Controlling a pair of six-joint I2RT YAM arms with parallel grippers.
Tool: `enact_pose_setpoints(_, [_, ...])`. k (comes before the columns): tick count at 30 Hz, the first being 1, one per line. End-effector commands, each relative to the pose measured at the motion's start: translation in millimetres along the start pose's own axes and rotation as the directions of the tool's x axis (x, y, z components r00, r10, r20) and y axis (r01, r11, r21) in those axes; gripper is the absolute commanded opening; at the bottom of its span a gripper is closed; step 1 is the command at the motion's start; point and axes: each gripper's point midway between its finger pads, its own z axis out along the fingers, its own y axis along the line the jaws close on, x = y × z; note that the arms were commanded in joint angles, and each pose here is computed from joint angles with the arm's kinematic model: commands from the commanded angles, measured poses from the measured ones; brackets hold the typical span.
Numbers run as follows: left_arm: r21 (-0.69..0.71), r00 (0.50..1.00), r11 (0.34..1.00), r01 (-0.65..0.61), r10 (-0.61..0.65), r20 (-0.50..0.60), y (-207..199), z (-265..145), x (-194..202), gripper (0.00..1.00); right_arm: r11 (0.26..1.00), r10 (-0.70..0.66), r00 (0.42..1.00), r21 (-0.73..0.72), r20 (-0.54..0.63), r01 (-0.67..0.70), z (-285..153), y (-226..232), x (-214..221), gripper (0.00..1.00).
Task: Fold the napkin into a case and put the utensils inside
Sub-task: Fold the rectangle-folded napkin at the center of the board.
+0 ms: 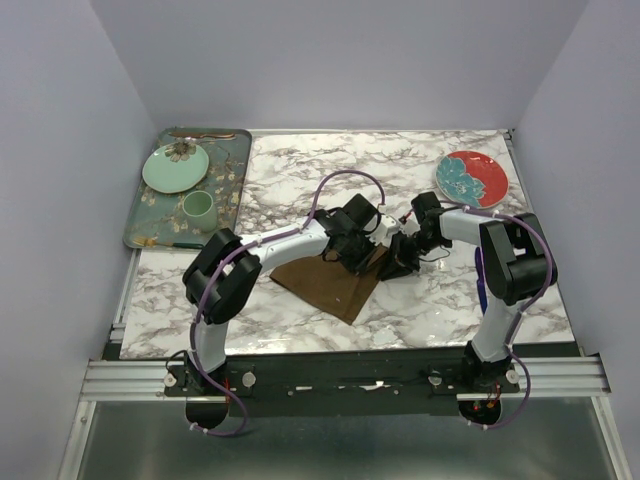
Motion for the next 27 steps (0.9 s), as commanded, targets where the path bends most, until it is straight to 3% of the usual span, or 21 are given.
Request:
enact_pose_setpoints(1, [0.030, 1.000, 0.999, 0.019, -0.020, 0.009, -5.2, 4.0, -6.6, 0.13, 0.989, -0.055, 0.997, 0.139, 0.048, 0.048, -5.8, -19.5, -5.2, 0.28])
enact_pose_setpoints(9, [0.060, 0.999, 0.998, 0.027, -0.028, 0.024, -12.1, -3.2, -9.9, 0.15, 0.980, -0.079, 0.993, 0.192, 0.093, 0.060, -26.2, -29.9, -4.4, 0.24])
enact_pose_setpoints(27, [0.068, 0.996, 0.996, 0.049, -0.054, 0.065, -15.9, -7.2, -30.1, 0.15, 0.984, -0.026, 0.997, 0.179, 0.073, 0.013, -9.4, -36.1, -12.2, 0.20])
